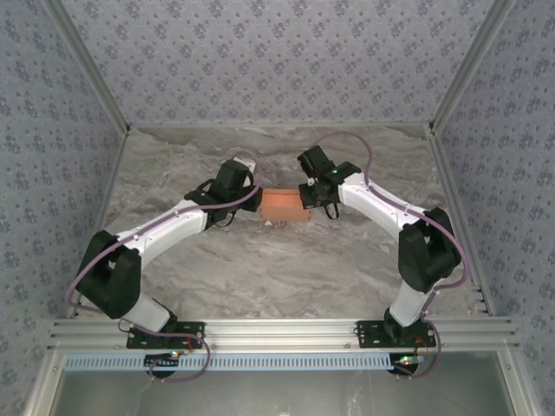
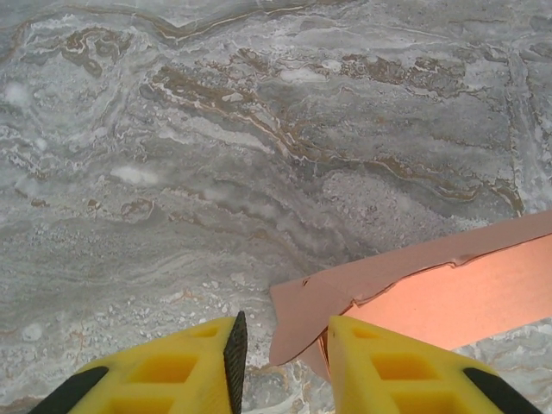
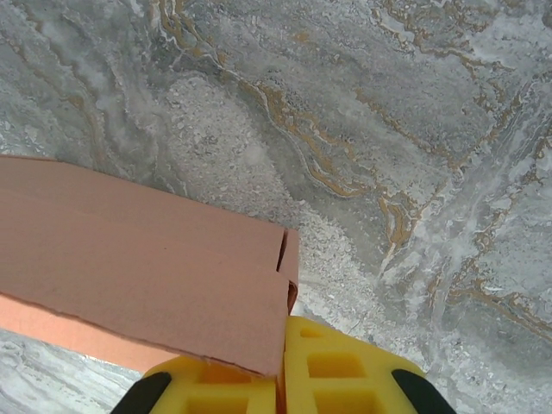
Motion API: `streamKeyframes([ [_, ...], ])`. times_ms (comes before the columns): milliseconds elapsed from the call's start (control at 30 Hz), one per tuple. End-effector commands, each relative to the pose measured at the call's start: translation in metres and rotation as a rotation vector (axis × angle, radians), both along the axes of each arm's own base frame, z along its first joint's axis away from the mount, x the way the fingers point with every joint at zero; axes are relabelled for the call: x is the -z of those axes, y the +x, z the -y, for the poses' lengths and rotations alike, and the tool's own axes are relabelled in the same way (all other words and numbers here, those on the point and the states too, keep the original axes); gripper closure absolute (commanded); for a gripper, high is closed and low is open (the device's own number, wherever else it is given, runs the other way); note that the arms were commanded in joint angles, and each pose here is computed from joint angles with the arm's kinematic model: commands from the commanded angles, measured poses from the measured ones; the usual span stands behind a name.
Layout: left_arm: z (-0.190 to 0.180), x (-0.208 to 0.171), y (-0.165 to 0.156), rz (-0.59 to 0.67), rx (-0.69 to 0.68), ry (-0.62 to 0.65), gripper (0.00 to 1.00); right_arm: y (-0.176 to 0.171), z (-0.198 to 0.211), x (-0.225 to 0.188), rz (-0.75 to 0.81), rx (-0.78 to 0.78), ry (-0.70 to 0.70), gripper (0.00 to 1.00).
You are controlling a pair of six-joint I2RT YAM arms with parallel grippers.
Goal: Fold the paper box
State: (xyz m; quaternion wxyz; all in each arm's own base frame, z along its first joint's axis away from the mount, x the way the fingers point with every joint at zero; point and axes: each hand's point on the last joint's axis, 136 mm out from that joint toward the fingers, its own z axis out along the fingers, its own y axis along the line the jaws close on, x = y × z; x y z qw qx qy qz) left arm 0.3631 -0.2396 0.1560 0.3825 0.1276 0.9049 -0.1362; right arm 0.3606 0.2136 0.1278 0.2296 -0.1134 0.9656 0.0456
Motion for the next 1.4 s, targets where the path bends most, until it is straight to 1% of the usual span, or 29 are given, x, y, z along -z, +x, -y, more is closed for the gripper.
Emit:
streamKeyframes([
  [0, -0.001, 0.006, 0.001, -0.015, 0.018, 0.07, 0.7, 0.003, -0.007, -0.01, -0.004, 0.021, 0.038, 0.9],
  [200, -0.001, 0.011, 0.004, -0.033, 0.007, 0.091, 0.77, 0.004, -0.01, -0.013, -0.006, 0.017, 0.045, 0.79],
  [233, 0.0, 0.011, 0.005, -0.036, 0.012, 0.094, 0.81, 0.004, -0.01, -0.013, -0.004, 0.019, 0.047, 0.78],
  [400, -0.001, 0.013, 0.007, -0.056, 0.003, 0.121, 0.87, 0.006, -0.009, -0.011, -0.004, 0.024, 0.042, 0.78],
  [533, -0.004, 0.012, 0.008, -0.055, -0.012, 0.133, 0.89, 0.006, -0.008, -0.01, 0.0, 0.024, 0.039, 0.78],
  [567, -0.004, 0.012, 0.008, -0.056, -0.011, 0.133, 0.88, 0.006, -0.008, -0.01, 0.001, 0.022, 0.036, 0.78],
  [667, -0.005, 0.004, 0.006, -0.05, -0.011, 0.124, 0.77, 0.007, -0.006, -0.011, 0.002, 0.021, 0.028, 0.78],
  [767, -0.009, -0.01, 0.004, -0.026, -0.019, 0.109, 0.64, 0.007, -0.005, -0.012, 0.003, 0.018, 0.027, 0.77],
  [833, -0.015, -0.019, 0.005, -0.01, -0.041, 0.1, 0.56, 0.006, -0.005, -0.013, 0.003, 0.017, 0.027, 0.74],
  [967, -0.021, -0.024, 0.013, -0.002, -0.049, 0.098, 0.47, 0.005, -0.005, -0.016, 0.005, 0.015, 0.032, 0.67],
  [1100, -0.015, -0.022, 0.025, 0.001, -0.006, 0.113, 0.46, 0.006, -0.007, -0.021, 0.01, 0.019, 0.047, 0.66],
  [1200, -0.013, -0.017, 0.034, -0.008, 0.001, 0.118, 0.46, 0.006, -0.007, -0.021, 0.008, 0.03, 0.053, 0.68],
  [1367, -0.006, -0.011, 0.035, -0.032, 0.033, 0.107, 0.53, 0.003, -0.009, -0.021, -0.002, 0.037, 0.072, 0.73],
])
